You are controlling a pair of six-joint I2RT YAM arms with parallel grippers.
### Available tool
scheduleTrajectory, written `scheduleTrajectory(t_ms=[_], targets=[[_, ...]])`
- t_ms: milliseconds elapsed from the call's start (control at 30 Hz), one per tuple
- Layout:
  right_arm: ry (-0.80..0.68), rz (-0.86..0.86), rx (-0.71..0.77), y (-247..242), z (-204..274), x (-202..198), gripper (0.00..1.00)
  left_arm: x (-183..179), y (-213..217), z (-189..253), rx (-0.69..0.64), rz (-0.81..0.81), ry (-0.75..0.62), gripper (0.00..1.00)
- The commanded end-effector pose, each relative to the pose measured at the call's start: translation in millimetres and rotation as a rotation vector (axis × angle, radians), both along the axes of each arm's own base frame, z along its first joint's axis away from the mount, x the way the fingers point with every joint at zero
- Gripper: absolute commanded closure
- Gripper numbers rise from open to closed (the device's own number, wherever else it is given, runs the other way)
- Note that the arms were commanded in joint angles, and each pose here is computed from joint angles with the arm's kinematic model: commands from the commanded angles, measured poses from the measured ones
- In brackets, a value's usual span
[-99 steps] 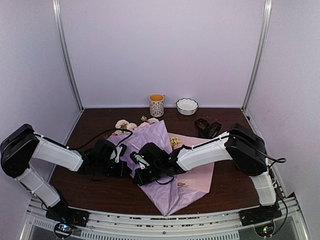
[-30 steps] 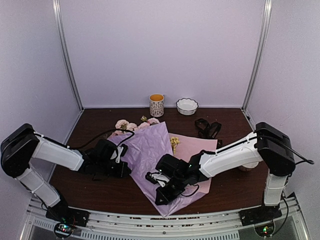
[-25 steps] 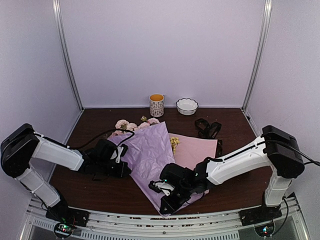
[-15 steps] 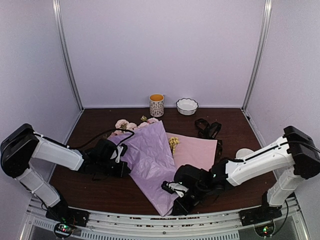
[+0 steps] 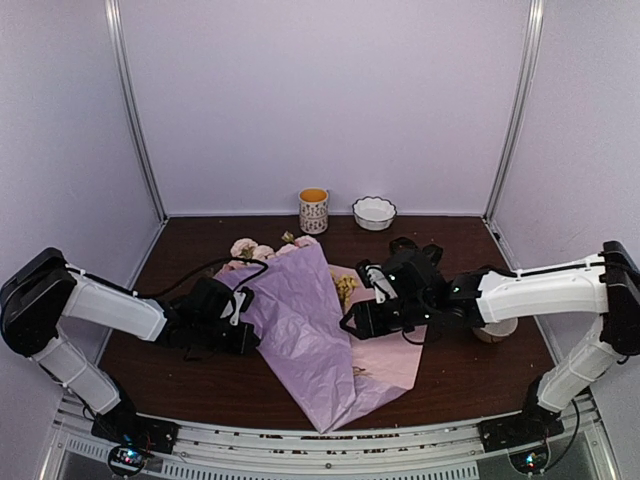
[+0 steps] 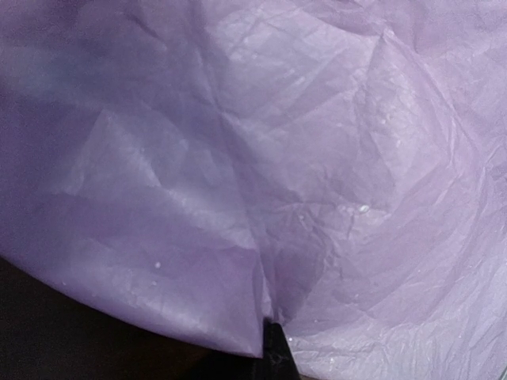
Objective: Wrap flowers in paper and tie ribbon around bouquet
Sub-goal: Press the fold line on the 2/3-folded wrapping paper, then pick up the two-thirds-folded wrapping paper from the center of the board.
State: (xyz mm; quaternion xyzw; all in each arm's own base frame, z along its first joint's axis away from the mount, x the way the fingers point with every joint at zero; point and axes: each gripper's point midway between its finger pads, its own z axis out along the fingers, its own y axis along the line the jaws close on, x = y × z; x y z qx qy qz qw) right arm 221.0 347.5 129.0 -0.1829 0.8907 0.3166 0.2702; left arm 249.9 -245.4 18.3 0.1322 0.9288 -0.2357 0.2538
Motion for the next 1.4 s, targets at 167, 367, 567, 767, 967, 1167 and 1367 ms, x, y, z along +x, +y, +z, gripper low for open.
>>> scheduleTrajectory(t_ms=[167, 367, 567, 767, 967, 1167, 1367], targets=[[-0.035, 0.013, 0.015, 41.9, -13.9, 52.1, 0.44, 1.7, 3.6, -0.4, 0.022, 0.001, -0.009, 1.00], [-0.004, -0.039, 0.065, 36.2, -24.0, 63.4, 1.00, -0.1, 7.5, -2.3, 0.033, 0.007, -0.007, 1.00], [0.043, -0.113, 0.076, 20.6, -41.7, 71.8, 1.00, -1.5, 10.5, -4.3, 0.047, 0.007, -0.006, 1.00], [0.096, -0.139, 0.055, 16.6, -59.5, 80.8, 1.00, -4.2, 15.3, -6.7, 0.064, 0.012, 0.000, 1.00], [0.146, -0.114, 0.073, 25.1, -69.8, 78.0, 1.00, 0.0, 17.3, 8.7, 0.094, -0.016, -0.052, 0.75], [0.169, -0.132, 0.056, 22.4, -79.6, 78.1, 1.00, 13.5, 23.4, 50.6, 0.155, -0.030, -0.159, 0.70], [0.191, -0.155, 0.038, 20.9, -91.2, 78.7, 1.00, 42.4, 10.6, 95.3, 0.172, -0.051, -0.300, 0.62]])
